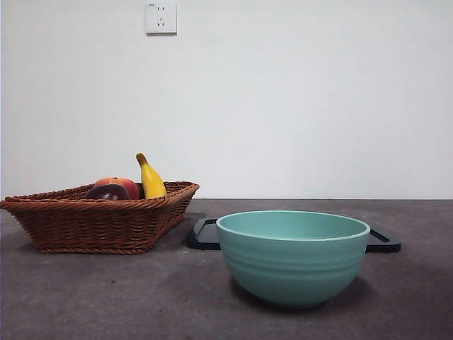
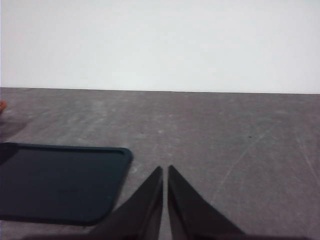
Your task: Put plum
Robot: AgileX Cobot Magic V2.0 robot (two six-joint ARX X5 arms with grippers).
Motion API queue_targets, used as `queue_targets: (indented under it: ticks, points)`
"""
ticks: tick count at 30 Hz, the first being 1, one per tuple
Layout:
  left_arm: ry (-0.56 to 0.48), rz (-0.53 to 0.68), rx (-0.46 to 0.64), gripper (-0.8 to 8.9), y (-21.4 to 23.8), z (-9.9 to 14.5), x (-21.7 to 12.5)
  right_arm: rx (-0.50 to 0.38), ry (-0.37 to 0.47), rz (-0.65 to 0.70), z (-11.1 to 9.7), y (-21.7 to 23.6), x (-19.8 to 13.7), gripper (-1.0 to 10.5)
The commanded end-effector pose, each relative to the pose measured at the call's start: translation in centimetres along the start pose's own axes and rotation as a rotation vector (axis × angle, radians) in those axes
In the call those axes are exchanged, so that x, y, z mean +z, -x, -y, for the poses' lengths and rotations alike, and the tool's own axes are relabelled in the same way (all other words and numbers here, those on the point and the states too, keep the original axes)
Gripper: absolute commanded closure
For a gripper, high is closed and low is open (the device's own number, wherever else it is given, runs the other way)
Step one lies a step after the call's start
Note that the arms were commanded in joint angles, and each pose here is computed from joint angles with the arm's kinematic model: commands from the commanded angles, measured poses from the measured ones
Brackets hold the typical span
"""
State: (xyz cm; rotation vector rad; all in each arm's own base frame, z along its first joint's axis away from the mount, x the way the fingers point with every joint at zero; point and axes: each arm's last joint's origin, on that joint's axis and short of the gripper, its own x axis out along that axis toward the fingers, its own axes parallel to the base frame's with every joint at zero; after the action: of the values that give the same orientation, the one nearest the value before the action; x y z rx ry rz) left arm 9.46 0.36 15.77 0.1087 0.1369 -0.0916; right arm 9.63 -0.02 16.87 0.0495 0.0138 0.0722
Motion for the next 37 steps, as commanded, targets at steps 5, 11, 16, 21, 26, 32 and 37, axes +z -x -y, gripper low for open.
queue_targets:
  ticks: [5,11,16,21,26,32,37]
  points:
    - [0.015,-0.027,0.0,8.05,-0.2,0.0,-0.8,-0.02,-0.019,-0.043,0.1,-0.1,-0.8,9.4]
    - [0.014,-0.027,0.0,8.05,-0.2,0.0,-0.7,-0.046,-0.032,-0.155,0.2,0.0,-1.9,9.4]
    - [0.015,-0.027,0.0,8.05,-0.2,0.0,-0.7,-0.044,-0.031,-0.15,0.2,0.0,-1.8,9.4]
    - [0.014,-0.027,0.0,8.05,-0.2,0.0,-0.7,-0.044,-0.029,-0.133,0.2,0.0,-1.6,9.4]
    - [0.015,-0.027,0.0,8.05,-0.2,0.0,-0.8,-0.044,-0.029,-0.133,0.2,0.0,-1.6,9.4]
    - [0.015,-0.027,0.0,8.05,-0.2,0.0,-0.8,-0.044,-0.029,-0.133,0.2,0.0,-1.6,9.4]
    - [0.015,-0.027,0.0,8.05,-0.2,0.0,-0.8,-0.044,-0.03,-0.133,0.2,0.0,-1.6,9.4]
